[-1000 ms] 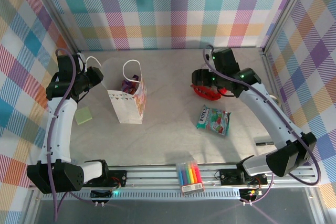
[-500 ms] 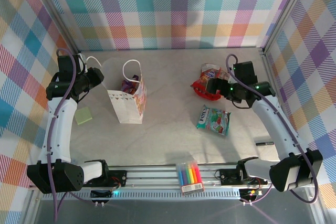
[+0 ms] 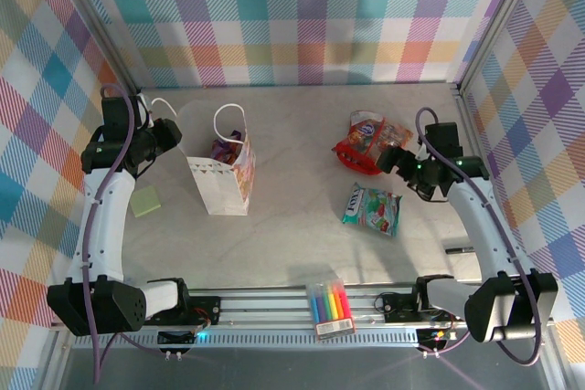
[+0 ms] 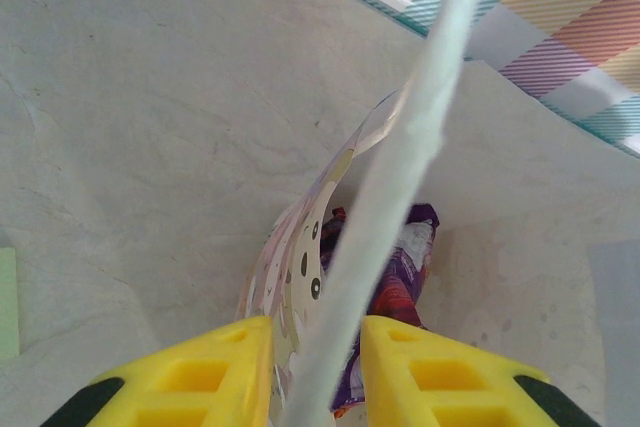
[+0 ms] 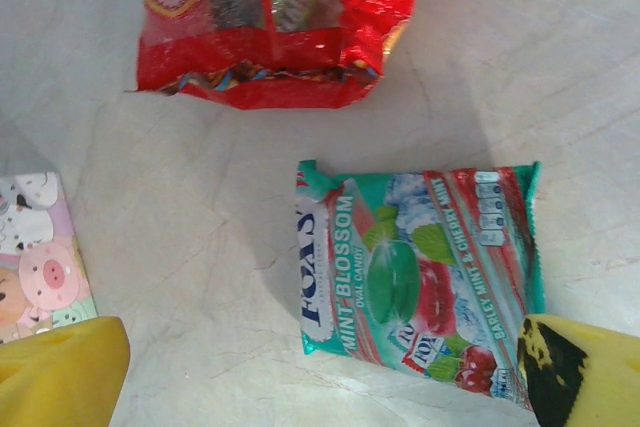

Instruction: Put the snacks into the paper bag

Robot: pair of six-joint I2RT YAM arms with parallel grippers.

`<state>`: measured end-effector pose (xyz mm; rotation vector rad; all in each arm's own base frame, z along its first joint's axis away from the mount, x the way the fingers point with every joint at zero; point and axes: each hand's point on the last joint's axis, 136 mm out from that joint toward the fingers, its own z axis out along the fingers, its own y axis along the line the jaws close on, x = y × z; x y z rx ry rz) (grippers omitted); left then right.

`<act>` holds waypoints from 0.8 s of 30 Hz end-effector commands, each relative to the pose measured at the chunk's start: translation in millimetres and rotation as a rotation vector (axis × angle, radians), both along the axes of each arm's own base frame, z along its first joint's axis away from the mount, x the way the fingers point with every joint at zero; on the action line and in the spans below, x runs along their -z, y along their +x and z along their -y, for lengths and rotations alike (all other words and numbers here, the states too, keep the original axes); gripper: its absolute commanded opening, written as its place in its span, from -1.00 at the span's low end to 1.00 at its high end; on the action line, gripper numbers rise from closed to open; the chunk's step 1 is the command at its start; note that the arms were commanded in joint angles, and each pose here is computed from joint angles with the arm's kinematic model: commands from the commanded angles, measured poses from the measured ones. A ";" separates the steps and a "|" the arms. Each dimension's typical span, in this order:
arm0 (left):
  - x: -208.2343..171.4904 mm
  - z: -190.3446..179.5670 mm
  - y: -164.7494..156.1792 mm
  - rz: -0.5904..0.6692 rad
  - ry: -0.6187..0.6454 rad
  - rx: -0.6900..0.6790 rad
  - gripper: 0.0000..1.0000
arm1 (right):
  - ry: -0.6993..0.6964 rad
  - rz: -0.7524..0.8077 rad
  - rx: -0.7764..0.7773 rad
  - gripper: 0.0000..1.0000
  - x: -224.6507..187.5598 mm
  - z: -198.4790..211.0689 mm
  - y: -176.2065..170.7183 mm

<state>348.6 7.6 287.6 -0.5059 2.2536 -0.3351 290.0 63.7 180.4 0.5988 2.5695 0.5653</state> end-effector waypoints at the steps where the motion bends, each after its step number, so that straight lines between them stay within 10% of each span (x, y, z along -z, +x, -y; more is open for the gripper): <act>1: 6.1 0.4 -1.6 -0.020 0.004 0.020 -0.41 | 0.025 0.007 0.049 0.98 -4.7 4.5 -4.6; 24: 19.3 0.1 0.5 -0.055 0.009 0.028 -0.38 | 0.040 -0.213 0.143 0.98 72.9 18.8 -29.2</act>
